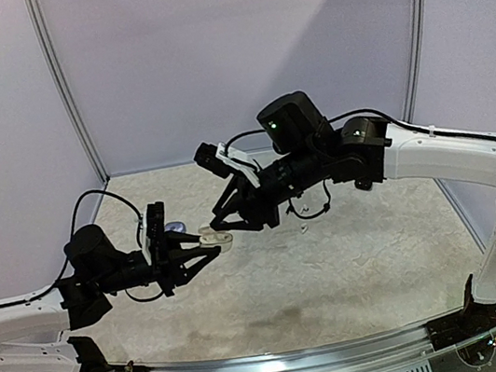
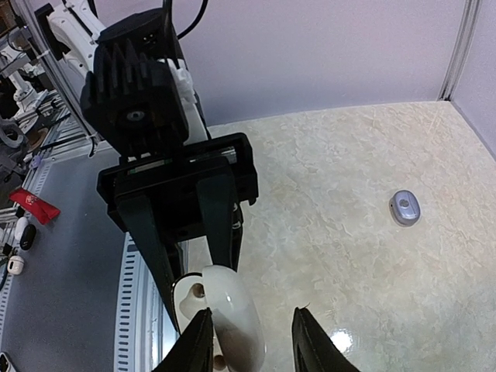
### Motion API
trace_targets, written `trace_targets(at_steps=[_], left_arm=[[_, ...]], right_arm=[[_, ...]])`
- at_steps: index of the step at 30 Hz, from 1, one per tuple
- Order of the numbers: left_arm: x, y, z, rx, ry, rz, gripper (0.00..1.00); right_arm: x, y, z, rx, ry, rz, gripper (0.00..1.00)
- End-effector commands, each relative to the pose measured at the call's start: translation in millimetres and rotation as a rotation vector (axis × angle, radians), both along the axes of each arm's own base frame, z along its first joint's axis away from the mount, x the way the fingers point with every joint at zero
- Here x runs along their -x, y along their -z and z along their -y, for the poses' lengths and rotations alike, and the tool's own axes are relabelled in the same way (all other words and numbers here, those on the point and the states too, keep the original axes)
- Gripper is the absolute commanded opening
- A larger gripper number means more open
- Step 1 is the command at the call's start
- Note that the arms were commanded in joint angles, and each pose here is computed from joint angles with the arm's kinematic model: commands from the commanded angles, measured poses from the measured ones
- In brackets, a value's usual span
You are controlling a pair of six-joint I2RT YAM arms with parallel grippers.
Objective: Insert the wireless bluetooth earbuds into the charging case
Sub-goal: Pass from the left arm to the right
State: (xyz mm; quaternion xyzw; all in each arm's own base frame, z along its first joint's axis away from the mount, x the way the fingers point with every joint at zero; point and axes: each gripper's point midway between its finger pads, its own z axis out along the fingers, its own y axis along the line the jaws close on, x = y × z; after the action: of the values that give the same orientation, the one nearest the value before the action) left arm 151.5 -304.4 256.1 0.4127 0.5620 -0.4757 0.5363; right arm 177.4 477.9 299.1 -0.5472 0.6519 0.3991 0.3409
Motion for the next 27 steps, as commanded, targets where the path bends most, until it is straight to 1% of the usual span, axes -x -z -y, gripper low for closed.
trace_targets(at_steps=[1,3,7,10,16,22,23,24,25,27], left_arm=[[3.5,-14.2,4.3,0.026,0.025,0.044,0.0],[3.4,-13.8,4.8,0.025,0.026,0.042,0.0],[3.6,-14.8,5.0,0.025,0.029,0.044,0.0],[2.8,-14.8,5.4,0.025,0.026,0.046,0.0],[1.4,-14.7,5.0,0.026,0.018,0.041,0.0],[-1.2,-13.2,3.8,0.022,0.001,0.032,0.0],[-1.5,-12.9,3.7,0.021,-0.001,0.03,0.06],[-2.1,-12.2,3.7,0.02,-0.004,0.027,0.17],[-2.4,-12.0,3.7,0.019,-0.005,0.025,0.24],[-2.9,-10.5,4.0,0.014,-0.006,0.022,0.34]], right_arm=[[3.1,14.9,-0.3,0.044,-0.015,-0.029,0.35],[3.5,17.7,-0.2,0.051,-0.018,-0.035,0.33],[1.9,18.3,-1.0,0.052,-0.015,-0.026,0.2],[1.9,15.2,-0.9,0.052,-0.018,-0.02,0.13],[7.2,10.2,1.0,0.06,-0.038,0.009,0.09],[8.7,-4.2,0.4,0.026,-0.039,0.068,0.04],[8.9,-6.8,0.2,0.019,-0.039,0.079,0.03],[8.8,-9.4,-0.3,0.012,-0.036,0.089,0.02],[8.9,-11.1,-0.5,0.01,-0.033,0.099,0.02],[8.7,-15.1,0.4,0.006,-0.025,0.122,0.02]])
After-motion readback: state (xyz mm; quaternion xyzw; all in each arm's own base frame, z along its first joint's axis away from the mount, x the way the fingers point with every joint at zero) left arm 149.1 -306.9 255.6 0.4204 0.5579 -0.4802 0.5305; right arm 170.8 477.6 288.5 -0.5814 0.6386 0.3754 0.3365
